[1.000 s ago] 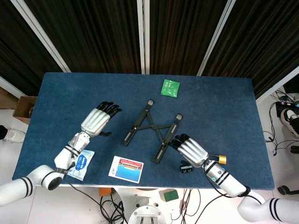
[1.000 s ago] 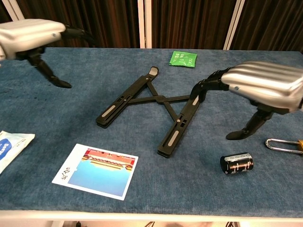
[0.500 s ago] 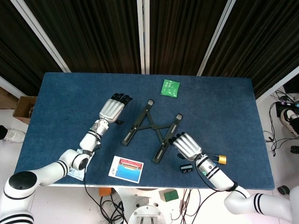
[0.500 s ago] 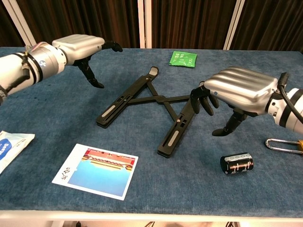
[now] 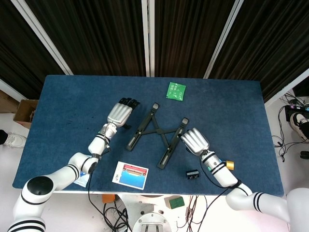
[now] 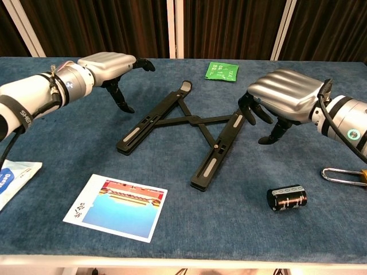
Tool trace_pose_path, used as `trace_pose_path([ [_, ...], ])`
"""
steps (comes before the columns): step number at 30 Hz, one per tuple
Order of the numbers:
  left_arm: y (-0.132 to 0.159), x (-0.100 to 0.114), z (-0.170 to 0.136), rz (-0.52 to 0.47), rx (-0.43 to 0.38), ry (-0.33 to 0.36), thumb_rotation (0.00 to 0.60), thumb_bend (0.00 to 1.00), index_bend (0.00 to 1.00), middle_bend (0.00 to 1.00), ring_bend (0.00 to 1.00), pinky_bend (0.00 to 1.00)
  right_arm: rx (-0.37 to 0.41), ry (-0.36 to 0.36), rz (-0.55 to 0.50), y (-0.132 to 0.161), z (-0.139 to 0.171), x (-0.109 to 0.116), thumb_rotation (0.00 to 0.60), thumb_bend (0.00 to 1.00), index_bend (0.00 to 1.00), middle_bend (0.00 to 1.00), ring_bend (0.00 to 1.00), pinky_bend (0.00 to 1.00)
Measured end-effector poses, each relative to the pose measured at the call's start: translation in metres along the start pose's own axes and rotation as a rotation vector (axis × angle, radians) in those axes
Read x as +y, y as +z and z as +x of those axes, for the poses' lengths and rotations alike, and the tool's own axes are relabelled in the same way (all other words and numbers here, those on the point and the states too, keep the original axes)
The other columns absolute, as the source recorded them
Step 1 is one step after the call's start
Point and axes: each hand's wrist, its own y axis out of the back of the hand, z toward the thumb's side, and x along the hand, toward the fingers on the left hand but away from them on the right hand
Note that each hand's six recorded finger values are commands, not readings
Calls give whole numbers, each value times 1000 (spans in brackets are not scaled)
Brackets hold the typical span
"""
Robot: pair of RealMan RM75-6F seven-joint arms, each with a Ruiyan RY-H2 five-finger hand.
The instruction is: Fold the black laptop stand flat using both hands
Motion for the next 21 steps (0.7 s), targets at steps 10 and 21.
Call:
trace_pose_path([
  [10, 7, -10, 7, -31, 2, -18, 600, 28, 127, 108, 79, 124, 25, -7, 15, 13, -15, -14, 600, 12, 678, 804, 733, 896],
  [21, 20, -19, 10, -56, -28, -33, 600, 28, 127, 108, 79, 124, 40, -82, 7, 27, -30, -18, 600, 51, 750, 849, 777, 944],
])
